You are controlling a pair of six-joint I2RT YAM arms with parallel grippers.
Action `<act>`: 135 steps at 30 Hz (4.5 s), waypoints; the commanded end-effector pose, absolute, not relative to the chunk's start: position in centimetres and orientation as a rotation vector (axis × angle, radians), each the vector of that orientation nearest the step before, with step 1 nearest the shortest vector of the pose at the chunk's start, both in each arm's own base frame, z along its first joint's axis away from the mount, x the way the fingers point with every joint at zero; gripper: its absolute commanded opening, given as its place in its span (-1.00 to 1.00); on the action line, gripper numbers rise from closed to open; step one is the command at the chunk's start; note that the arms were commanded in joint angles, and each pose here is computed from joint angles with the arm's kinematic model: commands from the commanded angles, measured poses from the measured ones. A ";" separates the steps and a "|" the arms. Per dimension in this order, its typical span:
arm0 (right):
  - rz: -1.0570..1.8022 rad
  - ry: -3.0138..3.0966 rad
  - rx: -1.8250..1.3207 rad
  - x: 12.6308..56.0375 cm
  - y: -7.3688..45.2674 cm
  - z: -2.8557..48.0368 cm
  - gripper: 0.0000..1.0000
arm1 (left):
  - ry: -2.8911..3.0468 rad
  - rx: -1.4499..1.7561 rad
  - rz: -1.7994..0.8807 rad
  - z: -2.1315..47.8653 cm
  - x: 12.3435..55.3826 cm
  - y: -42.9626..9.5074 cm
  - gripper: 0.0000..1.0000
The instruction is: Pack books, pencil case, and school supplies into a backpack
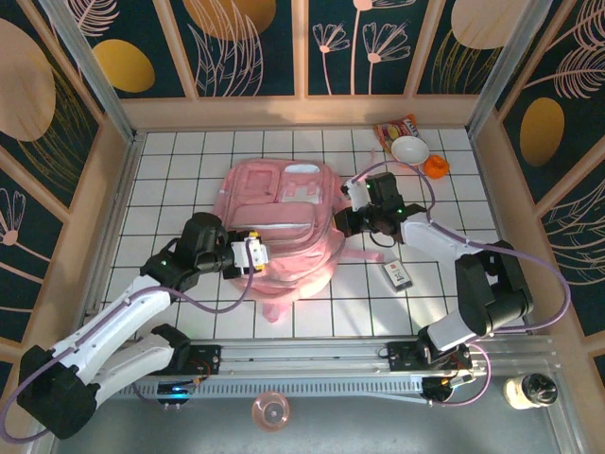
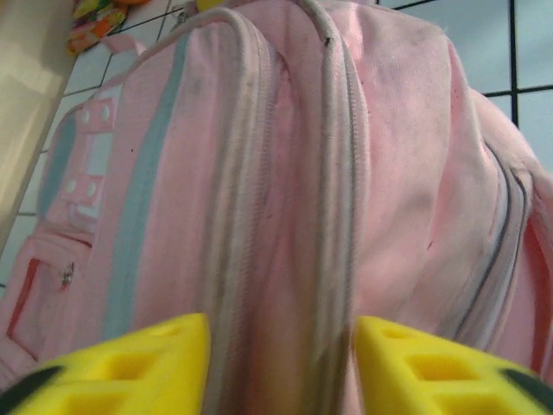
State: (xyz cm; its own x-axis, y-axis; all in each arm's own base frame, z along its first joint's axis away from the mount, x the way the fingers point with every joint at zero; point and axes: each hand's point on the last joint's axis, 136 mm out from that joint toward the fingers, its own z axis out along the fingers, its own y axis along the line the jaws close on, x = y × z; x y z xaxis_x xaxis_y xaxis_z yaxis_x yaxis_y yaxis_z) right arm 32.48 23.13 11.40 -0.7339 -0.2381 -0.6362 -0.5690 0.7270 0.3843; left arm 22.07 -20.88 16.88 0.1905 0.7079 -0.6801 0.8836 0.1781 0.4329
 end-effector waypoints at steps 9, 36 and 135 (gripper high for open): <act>0.714 2.218 -0.799 32.5 24.5 13.9 -1.00 | 1.574 1.566 -0.301 17.0 23.3 -22.3 0.57; 0.786 1.723 -1.209 28.8 24.5 17.8 0.20 | 1.479 1.246 -0.408 19.0 24.5 -23.5 -1.00; 1.401 2.151 -0.963 22.7 30.3 19.7 -1.00 | 1.537 0.989 -0.257 21.9 31.1 -25.1 -1.00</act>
State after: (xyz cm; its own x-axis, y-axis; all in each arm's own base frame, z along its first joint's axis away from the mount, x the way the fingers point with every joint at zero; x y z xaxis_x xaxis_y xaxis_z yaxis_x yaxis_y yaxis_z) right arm 23.52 30.12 17.71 -0.6193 -0.3548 -0.7004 -0.7848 0.2546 0.5650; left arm 29.32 -24.03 16.55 0.0011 0.5356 -0.8445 0.7629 0.5455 0.3469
